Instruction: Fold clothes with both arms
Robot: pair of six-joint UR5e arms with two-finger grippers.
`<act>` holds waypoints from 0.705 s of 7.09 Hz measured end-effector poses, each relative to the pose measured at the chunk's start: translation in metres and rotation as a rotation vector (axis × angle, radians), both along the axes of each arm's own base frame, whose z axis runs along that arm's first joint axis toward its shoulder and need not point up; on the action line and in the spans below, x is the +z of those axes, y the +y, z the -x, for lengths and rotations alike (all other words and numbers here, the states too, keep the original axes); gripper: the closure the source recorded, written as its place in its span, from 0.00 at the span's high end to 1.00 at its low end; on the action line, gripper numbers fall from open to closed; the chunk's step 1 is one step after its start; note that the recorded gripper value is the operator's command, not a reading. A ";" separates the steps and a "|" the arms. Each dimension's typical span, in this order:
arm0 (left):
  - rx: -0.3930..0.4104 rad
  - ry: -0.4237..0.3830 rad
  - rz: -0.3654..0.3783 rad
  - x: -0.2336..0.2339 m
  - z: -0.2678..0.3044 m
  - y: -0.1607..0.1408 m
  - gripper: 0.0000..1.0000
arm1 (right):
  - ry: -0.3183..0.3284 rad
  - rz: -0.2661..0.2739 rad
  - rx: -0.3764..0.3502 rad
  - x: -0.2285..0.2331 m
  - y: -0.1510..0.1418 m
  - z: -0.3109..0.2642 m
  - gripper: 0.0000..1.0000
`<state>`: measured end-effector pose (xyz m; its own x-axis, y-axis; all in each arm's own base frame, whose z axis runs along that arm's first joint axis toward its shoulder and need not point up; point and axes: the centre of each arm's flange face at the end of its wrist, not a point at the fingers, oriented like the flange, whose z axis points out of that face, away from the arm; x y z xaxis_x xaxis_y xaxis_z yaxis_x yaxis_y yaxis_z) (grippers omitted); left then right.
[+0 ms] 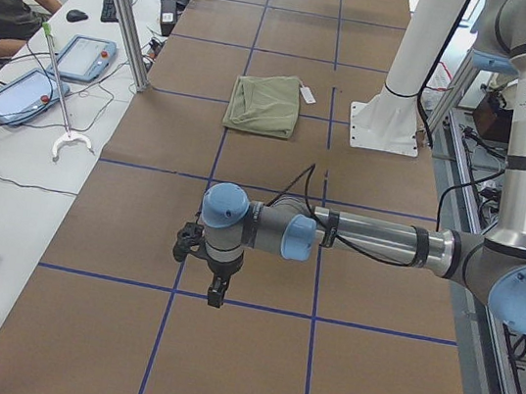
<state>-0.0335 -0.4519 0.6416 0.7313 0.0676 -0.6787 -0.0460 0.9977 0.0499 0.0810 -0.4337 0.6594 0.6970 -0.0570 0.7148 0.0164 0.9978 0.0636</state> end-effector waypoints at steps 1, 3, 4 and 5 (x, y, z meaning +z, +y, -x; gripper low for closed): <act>-0.026 0.015 0.027 0.000 -0.001 0.001 1.00 | 0.001 0.002 0.000 0.001 0.000 0.000 1.00; -0.040 0.023 0.041 0.000 -0.002 0.002 1.00 | 0.001 0.001 -0.001 0.001 0.000 0.000 1.00; -0.041 0.024 0.043 0.000 -0.002 0.002 1.00 | 0.001 0.000 -0.001 0.000 0.000 0.000 1.00; -0.041 0.024 0.044 0.000 -0.002 0.002 1.00 | 0.000 -0.002 -0.001 0.000 0.000 0.000 1.00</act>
